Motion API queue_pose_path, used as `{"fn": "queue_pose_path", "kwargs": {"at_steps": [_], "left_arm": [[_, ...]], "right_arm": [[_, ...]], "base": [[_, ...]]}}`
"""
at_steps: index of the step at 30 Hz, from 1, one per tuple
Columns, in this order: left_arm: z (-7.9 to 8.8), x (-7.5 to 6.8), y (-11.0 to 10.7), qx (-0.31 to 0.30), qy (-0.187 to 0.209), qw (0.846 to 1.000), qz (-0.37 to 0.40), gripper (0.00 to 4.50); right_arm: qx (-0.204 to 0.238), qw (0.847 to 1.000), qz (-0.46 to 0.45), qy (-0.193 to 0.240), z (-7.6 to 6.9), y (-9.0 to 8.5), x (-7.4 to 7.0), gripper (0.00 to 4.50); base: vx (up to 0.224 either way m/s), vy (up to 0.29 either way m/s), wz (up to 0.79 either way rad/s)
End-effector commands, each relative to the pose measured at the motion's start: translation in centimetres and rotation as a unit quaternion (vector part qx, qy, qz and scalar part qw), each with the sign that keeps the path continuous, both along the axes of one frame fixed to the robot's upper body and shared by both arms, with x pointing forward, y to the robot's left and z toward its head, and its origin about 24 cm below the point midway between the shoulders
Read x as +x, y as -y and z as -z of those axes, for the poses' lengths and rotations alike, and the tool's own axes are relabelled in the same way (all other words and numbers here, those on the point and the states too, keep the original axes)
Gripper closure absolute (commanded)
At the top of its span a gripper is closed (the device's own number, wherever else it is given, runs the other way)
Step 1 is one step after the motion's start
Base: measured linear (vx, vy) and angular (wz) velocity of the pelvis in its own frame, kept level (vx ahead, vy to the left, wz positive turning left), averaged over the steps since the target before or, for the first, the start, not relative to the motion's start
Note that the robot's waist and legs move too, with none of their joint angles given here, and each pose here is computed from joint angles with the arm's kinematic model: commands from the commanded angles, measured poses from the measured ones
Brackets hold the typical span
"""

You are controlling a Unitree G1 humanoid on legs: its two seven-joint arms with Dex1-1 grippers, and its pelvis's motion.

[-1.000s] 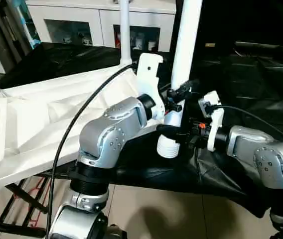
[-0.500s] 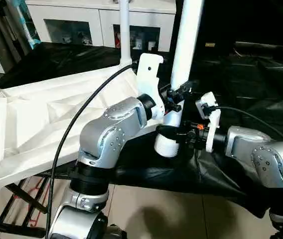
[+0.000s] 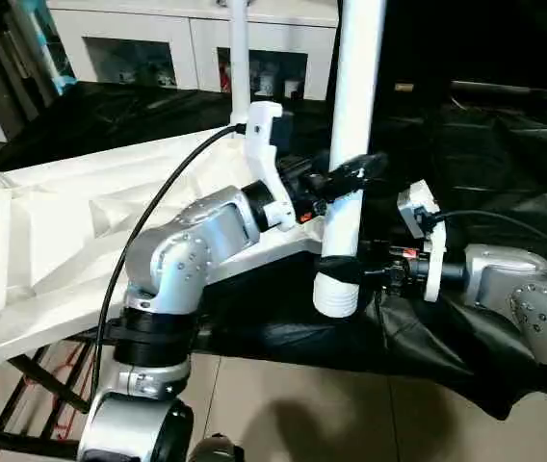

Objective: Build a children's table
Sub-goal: Insert table leg to table base

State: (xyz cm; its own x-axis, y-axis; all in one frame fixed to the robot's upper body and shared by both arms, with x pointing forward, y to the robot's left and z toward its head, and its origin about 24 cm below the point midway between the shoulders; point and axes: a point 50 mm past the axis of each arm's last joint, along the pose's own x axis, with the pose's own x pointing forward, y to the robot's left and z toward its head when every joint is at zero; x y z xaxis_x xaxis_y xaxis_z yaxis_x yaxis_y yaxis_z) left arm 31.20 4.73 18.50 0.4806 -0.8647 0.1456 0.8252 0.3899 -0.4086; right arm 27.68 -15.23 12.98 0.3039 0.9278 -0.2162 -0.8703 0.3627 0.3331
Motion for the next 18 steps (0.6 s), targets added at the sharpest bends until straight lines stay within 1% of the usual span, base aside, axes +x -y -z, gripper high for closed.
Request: {"fn": "queue_pose_path", "kwargs": {"at_steps": [1,3,4,8,10,11,12,13,14,15,16,17,18], "left_arm": [[-0.2,0.1,0.0,0.003,-0.002,1.0,0.007,1.2],[-0.3,0.0,0.1,-0.007,-0.004,1.0,0.016,1.18],[-0.3,0.0,0.1,-0.008,-0.004,1.0,0.017,1.47],[-0.5,0.1,0.3,-0.013,-0.004,1.0,0.018,1.49],[-0.6,0.3,0.3,-0.012,-0.005,1.0,0.006,1.97],[-0.7,0.4,0.3,-0.011,-0.005,1.0,0.001,1.97],[-0.7,0.5,0.4,-0.003,-0.005,1.0,-0.009,1.85],[-0.6,0.8,0.4,0.017,-0.003,0.999,-0.029,1.98],[-0.6,0.9,0.4,0.025,-0.002,0.999,-0.037,2.23],[-0.6,1.1,0.4,0.033,0.0,0.998,-0.046,2.38],[-0.6,1.3,0.4,0.057,0.005,0.996,-0.072,2.38],[-0.6,1.4,0.4,0.068,0.008,0.994,-0.083,2.37],[-0.6,1.4,0.4,0.072,0.009,0.994,-0.086,2.49]], "right_arm": [[0.008,1.0,-0.015,0.024,-1.0,0.0,-0.1,2.61],[0.01,0.999,-0.018,0.025,-1.1,0.1,-0.1,2.61],[0.01,0.999,-0.019,0.025,-1.1,0.1,-0.1,2.61],[0.009,0.999,-0.019,0.026,-1.1,0.2,0.0,2.61],[0.004,0.999,-0.013,0.031,-1.1,0.2,0.1,2.62],[0.002,0.999,-0.01,0.034,-1.1,0.1,0.2,2.62],[-0.004,0.999,-0.002,0.037,-1.0,0.1,0.4,2.06],[-0.01,0.999,0.016,0.04,-0.8,0.0,0.7,1.92],[-0.011,0.999,0.022,0.04,-0.8,0.0,0.9,1.89],[-0.012,0.999,0.03,0.039,-0.7,0.0,1.0,1.82],[-0.011,0.998,0.042,0.045,-0.8,-0.2,1.2,1.7],[-0.011,0.998,0.049,0.049,-0.8,-0.3,1.2,1.58],[-0.011,0.997,0.051,0.051,-0.9,-0.4,1.2,1.5]], "base": [[0.0,0.0,0.0],[0.0,0.0,0.0],[0.0,0.0,0.0],[0.0,0.0,0.0],[0.0,0.0,0.0],[0.0,0.0,0.0],[0.0,0.0,0.0],[0.0,0.0,0.0],[0.0,0.0,0.0],[0.0,0.0,0.0],[0.0,0.0,0.0],[0.0,0.0,0.0],[0.0,0.0,0.0]]}}
